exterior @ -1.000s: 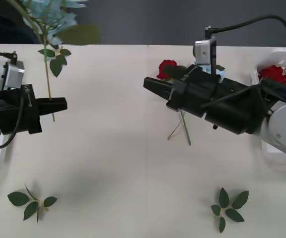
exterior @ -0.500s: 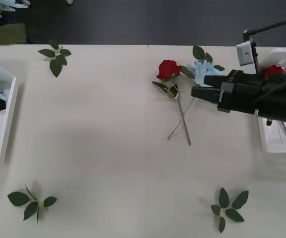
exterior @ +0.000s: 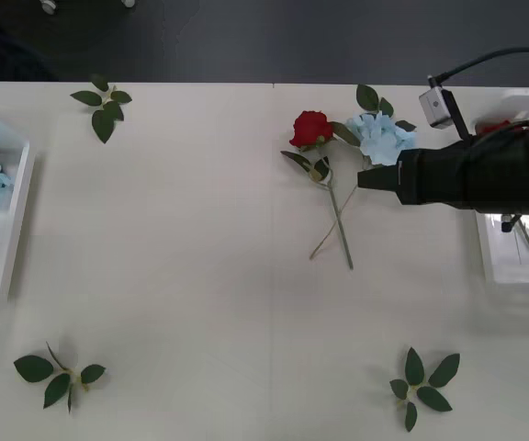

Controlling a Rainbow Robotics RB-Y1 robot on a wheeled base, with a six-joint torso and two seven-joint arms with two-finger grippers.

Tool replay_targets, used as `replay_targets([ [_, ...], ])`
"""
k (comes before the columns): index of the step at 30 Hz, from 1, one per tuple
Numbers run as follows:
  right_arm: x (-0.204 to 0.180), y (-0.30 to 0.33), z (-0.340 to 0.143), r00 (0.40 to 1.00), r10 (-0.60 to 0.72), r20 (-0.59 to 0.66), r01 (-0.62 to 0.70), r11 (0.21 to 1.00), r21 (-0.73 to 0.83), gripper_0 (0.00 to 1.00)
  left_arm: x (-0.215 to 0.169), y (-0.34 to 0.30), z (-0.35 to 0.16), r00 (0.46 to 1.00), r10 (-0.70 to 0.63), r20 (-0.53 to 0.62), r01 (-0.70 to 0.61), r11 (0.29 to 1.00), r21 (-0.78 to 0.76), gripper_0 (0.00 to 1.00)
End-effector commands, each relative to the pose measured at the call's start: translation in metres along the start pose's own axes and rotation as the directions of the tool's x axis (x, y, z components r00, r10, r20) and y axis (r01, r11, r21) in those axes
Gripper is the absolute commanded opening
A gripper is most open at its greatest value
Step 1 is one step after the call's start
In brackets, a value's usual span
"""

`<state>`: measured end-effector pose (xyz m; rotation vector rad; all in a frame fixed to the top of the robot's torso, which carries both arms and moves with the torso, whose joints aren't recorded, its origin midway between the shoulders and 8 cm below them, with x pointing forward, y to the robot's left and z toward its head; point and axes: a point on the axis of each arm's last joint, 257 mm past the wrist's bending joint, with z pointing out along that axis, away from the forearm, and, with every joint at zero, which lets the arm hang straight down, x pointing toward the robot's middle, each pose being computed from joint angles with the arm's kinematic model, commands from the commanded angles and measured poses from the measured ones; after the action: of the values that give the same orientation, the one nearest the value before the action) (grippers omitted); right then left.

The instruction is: Put the red flowers into the right box and the blue flowers into the left box

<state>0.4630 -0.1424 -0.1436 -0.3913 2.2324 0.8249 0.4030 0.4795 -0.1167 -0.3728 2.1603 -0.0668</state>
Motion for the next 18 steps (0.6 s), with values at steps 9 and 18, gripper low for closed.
replay_targets([
  [9,0.003,0.010,0.041,0.992,0.127,0.000,-0.126,0.979,0.160,0.81,-0.027,0.073,0.016,0.996,-0.093,0.006,0.093,0.980,-0.178,0.01],
  [18,0.005,-0.018,0.078,0.985,0.175,0.005,-0.168,0.935,0.313,0.82,-0.022,0.094,0.055,0.989,-0.148,0.017,0.149,0.970,-0.194,0.01],
])
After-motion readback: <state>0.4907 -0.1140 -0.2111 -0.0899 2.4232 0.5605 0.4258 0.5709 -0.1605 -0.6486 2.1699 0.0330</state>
